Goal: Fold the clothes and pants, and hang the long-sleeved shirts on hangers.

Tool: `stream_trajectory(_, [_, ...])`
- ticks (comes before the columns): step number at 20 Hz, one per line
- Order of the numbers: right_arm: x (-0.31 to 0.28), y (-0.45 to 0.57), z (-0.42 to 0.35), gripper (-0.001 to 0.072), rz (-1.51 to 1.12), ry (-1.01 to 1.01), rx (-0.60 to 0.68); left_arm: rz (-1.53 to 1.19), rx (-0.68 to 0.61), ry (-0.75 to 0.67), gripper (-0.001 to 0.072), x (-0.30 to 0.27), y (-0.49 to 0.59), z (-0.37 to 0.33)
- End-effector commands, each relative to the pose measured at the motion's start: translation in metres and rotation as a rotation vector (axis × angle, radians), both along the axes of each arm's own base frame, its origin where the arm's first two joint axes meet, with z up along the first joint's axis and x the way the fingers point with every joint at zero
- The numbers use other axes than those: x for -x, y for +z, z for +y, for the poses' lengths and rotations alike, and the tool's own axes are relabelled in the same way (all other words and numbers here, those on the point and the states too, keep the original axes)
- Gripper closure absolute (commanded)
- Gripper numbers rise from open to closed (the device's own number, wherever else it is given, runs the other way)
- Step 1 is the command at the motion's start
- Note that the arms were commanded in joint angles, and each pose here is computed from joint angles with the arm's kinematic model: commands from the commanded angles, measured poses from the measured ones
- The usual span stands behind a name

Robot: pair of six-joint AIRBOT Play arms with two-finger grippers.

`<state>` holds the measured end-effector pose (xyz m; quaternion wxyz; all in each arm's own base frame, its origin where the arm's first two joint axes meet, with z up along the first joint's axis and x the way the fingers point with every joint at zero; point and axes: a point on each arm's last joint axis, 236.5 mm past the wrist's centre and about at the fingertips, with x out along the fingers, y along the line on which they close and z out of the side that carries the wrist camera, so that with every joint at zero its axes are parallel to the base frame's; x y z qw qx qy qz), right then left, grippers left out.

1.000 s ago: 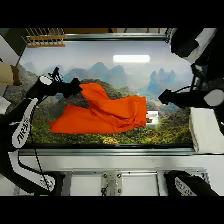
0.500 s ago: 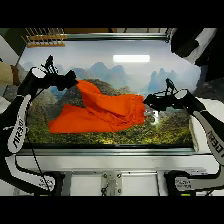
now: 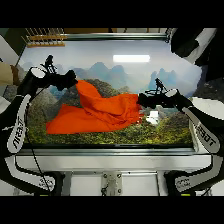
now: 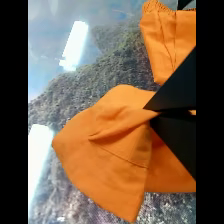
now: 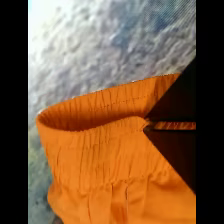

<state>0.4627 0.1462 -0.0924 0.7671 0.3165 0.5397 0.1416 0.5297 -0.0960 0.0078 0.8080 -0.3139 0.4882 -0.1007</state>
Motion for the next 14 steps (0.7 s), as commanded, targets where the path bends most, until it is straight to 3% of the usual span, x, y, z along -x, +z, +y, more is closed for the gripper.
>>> stream_trajectory(1, [-0.009,0.021,0.006,0.0699,-0.076,0.043,0.009,-0.025,-0.001,0.01,0.07,-0.001,0.012,0.004])
stream_trajectory(4, [-0.021,0.097,-0.008,0.07,-0.266,0.104,0.112,-0.195,-0.014,0.067,0.07,-0.008,0.085,0.023])
stream_trajectory(7, [-0.017,0.228,-0.023,0.07,-0.539,0.133,0.201,-0.481,-0.035,0.098,0.07,0.009,0.23,0.042])
stream_trajectory(11, [0.056,0.416,-0.026,0.07,-0.947,0.086,0.227,-0.935,-0.084,0.095,0.0699,0.108,0.439,0.036])
stream_trajectory(14, [0.13,0.492,-0.027,0.07,-1.141,0.056,0.224,-1.198,-0.111,0.089,0.0699,0.21,0.538,0.023])
